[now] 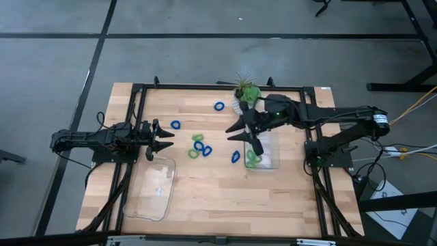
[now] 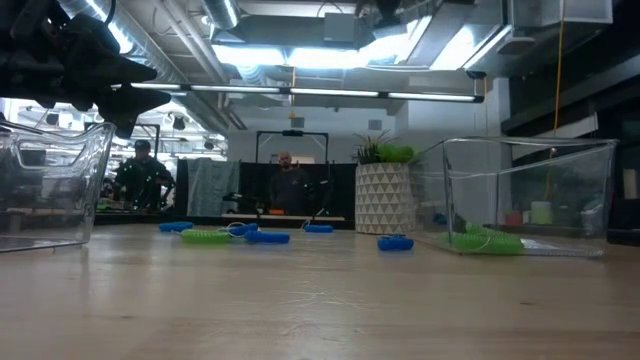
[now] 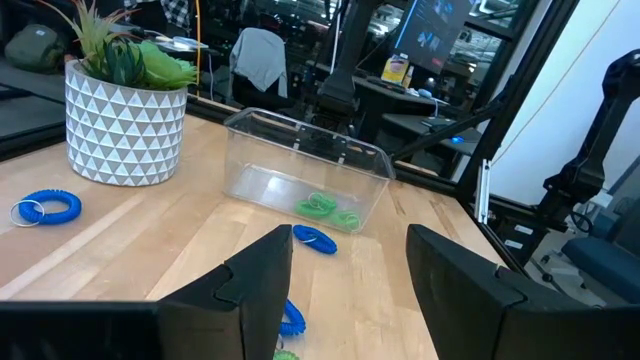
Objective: Sort spring keychains
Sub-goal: Put the blue spring keychain into the bottom transparent bin
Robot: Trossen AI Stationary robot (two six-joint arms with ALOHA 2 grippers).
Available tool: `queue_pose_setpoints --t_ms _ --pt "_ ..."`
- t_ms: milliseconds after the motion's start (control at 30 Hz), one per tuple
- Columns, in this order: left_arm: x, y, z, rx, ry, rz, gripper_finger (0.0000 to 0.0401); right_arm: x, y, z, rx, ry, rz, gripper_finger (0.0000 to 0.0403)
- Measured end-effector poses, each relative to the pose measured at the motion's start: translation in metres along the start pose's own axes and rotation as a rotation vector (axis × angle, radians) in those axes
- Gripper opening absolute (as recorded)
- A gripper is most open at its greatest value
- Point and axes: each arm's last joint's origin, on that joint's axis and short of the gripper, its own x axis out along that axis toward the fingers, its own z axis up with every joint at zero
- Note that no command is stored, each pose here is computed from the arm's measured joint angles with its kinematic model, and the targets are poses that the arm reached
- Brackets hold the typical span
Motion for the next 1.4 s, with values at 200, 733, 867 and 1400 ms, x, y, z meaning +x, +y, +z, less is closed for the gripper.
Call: queue_pose_setpoints --t_ms 200,733,867,1400 --pt "0.0 0.0 0.0 0.0 0.0 0.0 0.0194 0.005 -0.008 0.001 -0.166 -0.017 -0.114 0.0127" --pt "0.0 0.0 0.0 0.0 0.0 0.0 0.0194 0.035 -0.07 -0.032 -0.057 0.066 -0.271 0.0126" --pt "0.0 0.0 0.0 0.0 -0.006 0.013 0.0194 0.038 -0.073 -0.036 -0.034 0.092 -0.326 0.0126" --pt "-0.002 -0.003 0.019 -0.496 -0.227 -0.03 0.0194 0.027 -0.073 0.004 0.27 -0.038 -0.639 0.0126"
